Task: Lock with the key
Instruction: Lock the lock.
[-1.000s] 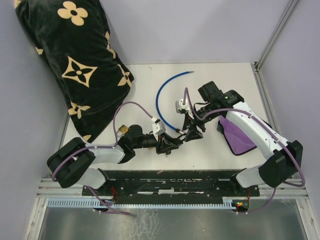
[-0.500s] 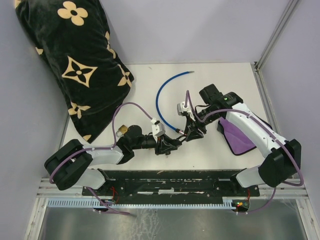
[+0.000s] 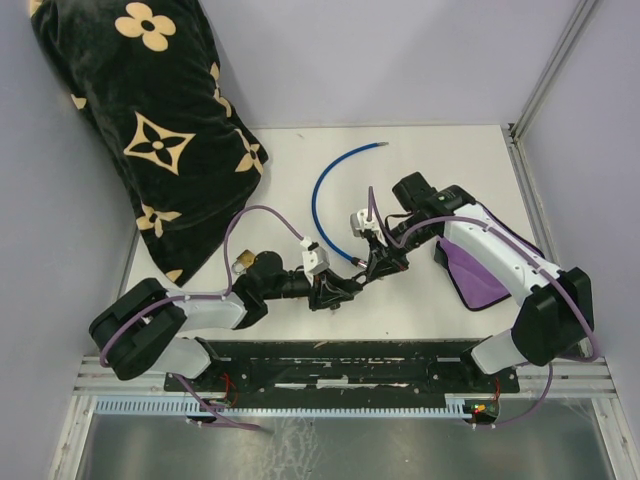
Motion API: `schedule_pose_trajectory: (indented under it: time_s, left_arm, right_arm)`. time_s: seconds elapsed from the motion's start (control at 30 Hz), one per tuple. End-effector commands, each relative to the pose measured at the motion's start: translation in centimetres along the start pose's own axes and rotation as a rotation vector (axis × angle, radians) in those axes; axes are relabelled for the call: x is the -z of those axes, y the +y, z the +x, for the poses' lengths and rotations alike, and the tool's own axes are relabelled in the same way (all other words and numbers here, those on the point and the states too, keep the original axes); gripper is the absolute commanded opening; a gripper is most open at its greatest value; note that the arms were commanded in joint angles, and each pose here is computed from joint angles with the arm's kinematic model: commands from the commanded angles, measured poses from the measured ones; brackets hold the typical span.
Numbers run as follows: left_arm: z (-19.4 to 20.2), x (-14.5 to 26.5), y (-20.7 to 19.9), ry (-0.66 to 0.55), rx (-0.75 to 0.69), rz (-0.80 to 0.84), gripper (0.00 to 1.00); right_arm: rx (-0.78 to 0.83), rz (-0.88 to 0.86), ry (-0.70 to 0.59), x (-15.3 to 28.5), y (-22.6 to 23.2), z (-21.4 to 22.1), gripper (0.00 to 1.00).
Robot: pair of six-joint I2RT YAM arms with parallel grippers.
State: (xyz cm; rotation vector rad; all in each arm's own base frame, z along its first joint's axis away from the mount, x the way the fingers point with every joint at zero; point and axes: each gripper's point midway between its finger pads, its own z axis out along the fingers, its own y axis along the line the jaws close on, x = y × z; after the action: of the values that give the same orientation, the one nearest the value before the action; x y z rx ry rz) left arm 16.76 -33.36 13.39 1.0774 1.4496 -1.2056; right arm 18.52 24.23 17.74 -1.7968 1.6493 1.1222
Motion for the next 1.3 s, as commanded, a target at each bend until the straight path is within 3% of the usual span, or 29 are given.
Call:
schedule_pose_trajectory:
  time_s: [0.0,0.4,0.7,1.27]
  left_arm:
    - [-4.0,-0.2,0.0,-0.139,-0.132,0.024,0.03]
    - [3.0,-0.9,4.5,0.023,-0.132,-0.140,0.03]
    - [6.4,-1.0,5.6,0.056,-0.101,-0.176,0.03]
    - [10.1,0.1,5.0,0.090,-0.091,-0.157,0.03]
  right_arm:
    - [0.041,-0.045,-0.035,-0.6,0.3,-0.5,0.03]
    - [0.122,0.092,0.129,-4.0,-1.8,3.3,0.02]
    - [0.133,0.045,0.203,-6.2,-1.1,5.3,0.02]
    - [0.096,-0.108,0.038,-8.5,1.7,4.1,0.02]
